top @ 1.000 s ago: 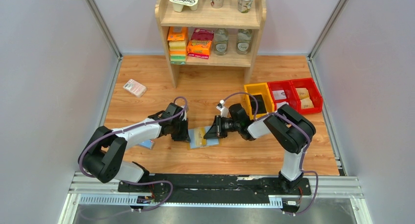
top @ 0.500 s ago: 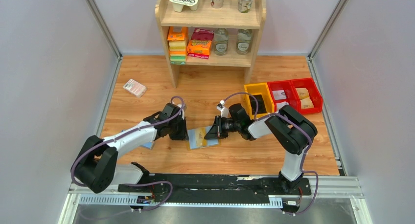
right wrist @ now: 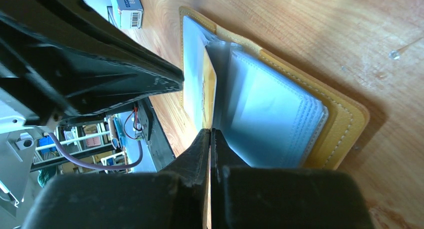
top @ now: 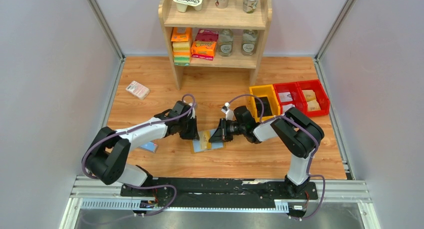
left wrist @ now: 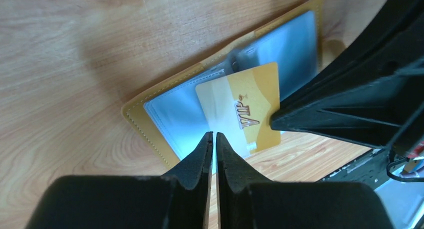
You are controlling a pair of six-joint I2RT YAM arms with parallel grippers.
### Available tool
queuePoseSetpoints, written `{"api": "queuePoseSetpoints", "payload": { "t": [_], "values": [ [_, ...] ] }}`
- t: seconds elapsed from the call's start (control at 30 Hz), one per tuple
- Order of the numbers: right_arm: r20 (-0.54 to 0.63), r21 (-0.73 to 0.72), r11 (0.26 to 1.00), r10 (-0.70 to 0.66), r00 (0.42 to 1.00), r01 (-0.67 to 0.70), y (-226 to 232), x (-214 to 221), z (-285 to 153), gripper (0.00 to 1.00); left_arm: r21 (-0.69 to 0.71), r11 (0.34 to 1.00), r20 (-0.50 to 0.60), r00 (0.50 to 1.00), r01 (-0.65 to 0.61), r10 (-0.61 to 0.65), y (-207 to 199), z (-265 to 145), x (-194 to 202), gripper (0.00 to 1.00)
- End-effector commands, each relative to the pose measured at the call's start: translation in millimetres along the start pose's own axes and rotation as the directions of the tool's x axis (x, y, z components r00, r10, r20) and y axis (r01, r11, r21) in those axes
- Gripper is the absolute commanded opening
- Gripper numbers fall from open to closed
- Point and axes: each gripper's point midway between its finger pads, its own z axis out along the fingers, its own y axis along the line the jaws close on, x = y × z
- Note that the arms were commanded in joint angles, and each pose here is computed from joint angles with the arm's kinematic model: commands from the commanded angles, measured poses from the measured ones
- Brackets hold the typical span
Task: Take the credit cards out of the card holder
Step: Remove the credit card from the card holder.
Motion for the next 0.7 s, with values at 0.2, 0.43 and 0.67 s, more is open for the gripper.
{"api": "queuePoseSetpoints", "payload": {
  "t": [0.2, 0.43, 0.67],
  "values": [
    [0.009, -0.022, 0.999, -0.039, 0.999, 0.039, 8, -11, 5, 0.07, -0.038, 0.999, -0.08, 0.997, -0.022, 0.019, 9, 23, 15, 0.09],
    [0.002, -0.022, 0.999, -0.048, 0.999, 0.048, 11, -16, 10, 0.13, -0.055, 0.998, -0.116, 0.993, -0.025, 0.019, 17, 29, 28, 0.05],
    [-0.004, -0.008, 0.998, -0.057, 0.998, 0.057, 11, -19, 12, 0.03, -0.076, 0.996, -0.115, 0.993, -0.042, 0.033, 22, 26, 30, 0.05]
  ]
}}
